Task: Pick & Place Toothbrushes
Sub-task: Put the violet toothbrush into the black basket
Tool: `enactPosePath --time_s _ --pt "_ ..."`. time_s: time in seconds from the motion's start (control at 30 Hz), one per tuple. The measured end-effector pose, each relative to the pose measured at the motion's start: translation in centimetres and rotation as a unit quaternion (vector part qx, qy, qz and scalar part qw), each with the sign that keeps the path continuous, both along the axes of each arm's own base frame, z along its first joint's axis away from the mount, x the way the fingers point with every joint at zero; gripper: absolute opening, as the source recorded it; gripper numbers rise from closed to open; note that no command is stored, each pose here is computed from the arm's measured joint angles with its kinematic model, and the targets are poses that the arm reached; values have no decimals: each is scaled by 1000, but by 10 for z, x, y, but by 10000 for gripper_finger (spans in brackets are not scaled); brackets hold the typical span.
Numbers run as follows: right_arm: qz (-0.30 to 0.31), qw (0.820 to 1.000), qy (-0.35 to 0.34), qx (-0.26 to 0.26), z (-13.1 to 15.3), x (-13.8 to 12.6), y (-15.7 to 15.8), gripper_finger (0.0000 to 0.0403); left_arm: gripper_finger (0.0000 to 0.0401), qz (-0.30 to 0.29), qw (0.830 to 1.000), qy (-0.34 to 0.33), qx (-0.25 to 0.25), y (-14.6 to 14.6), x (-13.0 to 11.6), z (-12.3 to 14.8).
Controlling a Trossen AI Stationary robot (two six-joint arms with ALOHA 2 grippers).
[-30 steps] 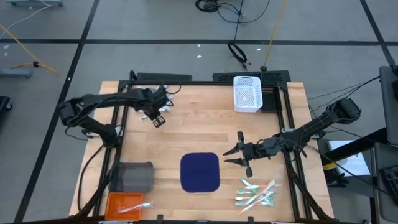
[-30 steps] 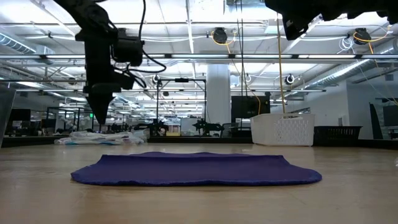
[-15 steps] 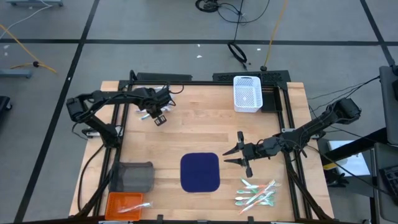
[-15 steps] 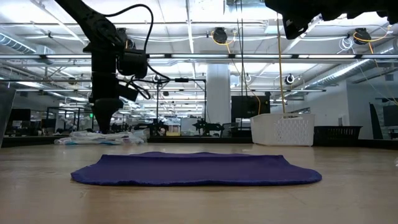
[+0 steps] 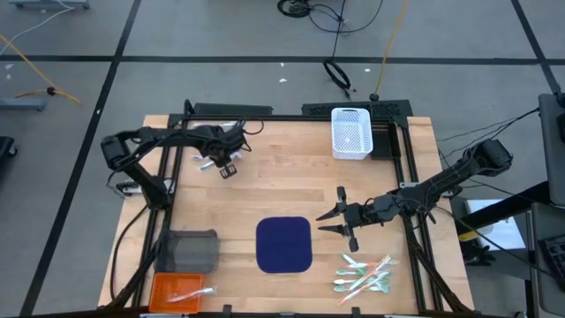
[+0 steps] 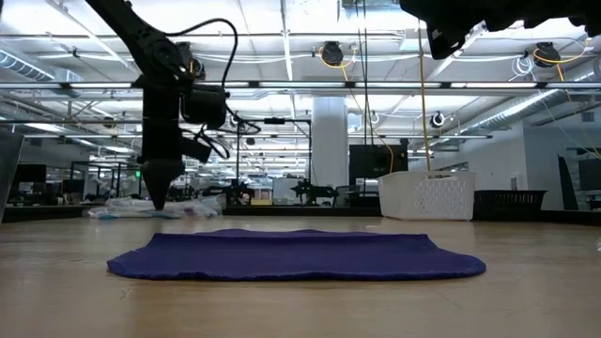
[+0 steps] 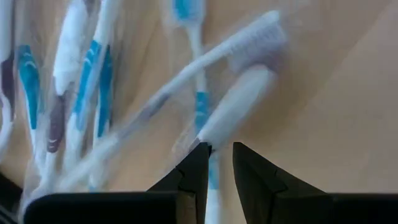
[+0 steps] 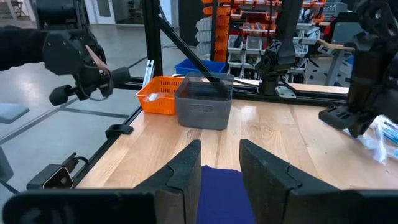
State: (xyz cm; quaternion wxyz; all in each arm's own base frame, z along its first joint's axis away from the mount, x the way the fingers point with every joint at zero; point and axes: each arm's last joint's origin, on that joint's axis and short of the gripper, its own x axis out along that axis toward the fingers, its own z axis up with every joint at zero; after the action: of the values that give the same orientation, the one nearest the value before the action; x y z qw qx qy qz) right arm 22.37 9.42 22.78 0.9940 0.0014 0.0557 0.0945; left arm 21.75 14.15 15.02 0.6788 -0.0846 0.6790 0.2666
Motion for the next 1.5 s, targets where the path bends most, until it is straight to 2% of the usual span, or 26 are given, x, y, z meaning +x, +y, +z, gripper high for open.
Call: enactPosePath --time_s 0.13,0.3,0.4,0.5,0.8,0.97,1.2,1.5 --pt "0 1000 0 0 0 0 0 105 74 4 999 31 29 3 1 -7" --pt "0 1000 0 0 0 0 0 105 73 0 999 32 28 3 2 -8" --pt "0 1000 0 0 0 0 0 105 53 -1 999 33 27 3 1 -8" --pt "0 1000 0 0 0 0 0 105 11 -6 999 36 24 3 1 -8" --pt "0 1000 0 0 0 0 0 105 1 -2 1000 29 5 -2 1 -7" --pt "0 1000 0 0 0 0 0 105 0 -1 999 27 20 -10 -2 5" --pt "0 1000 -4 2 1 0 0 105 0 -7 998 -26 56 -21 -7 36" --pt "-3 1000 -4 0 1 0 -1 105 0 5 996 -60 62 -38 -17 58"
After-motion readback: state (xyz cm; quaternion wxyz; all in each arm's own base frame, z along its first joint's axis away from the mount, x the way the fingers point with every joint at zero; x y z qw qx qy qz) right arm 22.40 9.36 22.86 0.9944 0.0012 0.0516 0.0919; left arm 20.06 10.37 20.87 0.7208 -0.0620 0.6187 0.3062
